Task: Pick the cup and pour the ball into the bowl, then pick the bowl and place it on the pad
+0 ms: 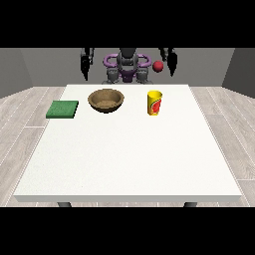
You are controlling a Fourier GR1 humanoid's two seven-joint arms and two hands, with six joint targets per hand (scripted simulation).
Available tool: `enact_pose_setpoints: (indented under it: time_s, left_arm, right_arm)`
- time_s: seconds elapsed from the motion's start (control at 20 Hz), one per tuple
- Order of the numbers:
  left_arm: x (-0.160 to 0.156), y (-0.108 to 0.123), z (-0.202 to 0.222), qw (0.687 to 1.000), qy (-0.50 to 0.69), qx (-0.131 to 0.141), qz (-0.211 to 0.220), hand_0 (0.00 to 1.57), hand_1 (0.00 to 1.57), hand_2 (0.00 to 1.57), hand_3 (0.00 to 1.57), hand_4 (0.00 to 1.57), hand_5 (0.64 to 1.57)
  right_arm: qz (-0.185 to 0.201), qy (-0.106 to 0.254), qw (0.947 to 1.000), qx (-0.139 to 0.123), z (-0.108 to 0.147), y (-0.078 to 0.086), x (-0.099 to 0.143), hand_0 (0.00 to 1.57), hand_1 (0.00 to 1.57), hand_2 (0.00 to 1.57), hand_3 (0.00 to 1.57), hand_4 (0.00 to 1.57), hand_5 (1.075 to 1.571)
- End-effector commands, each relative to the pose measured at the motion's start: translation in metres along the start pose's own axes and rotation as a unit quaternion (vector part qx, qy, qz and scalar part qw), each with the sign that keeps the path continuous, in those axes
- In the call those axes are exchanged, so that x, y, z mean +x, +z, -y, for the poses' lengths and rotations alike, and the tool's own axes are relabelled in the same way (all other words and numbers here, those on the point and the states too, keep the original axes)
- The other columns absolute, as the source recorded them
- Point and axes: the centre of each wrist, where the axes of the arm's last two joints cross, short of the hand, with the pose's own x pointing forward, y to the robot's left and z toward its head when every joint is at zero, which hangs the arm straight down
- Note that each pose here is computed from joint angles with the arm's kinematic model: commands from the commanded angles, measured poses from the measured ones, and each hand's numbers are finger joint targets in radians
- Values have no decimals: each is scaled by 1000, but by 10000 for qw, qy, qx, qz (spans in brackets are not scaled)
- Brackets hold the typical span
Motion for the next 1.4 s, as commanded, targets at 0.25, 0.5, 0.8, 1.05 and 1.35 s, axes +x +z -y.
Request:
enact_pose_setpoints:
  time_s: [0.25,0.5,0.8,1.05,1.35]
  left_arm:
    - [35,-4,-9,9994,-312,-101,121,0,0,0,0,0,1524]
    - [11,49,24,9933,1061,-228,408,0,0,0,0,0,1525]
    - [45,17,37,9939,393,-54,1029,0,0,0,0,0,1467]
    - [54,-5,17,9875,68,-410,1523,0,0,0,0,0,1376]
    - [56,-47,6,9758,-401,-35,2149,0,0,0,0,0,1269]
  right_arm:
    - [-4,225,9997,-84,15,-1,29,0,0,0,0,0,1568]
    - [187,-561,9963,-630,31,20,7,0,0,0,0,0,1567]
    - [733,-659,9948,-260,3,-2,51,0,0,0,0,0,1564]
    - [1217,-399,9913,-312,22,-28,32,0,0,0,0,0,1563]
    - [1841,-465,9818,70,38,-51,46,0,0,0,0,0,1562]
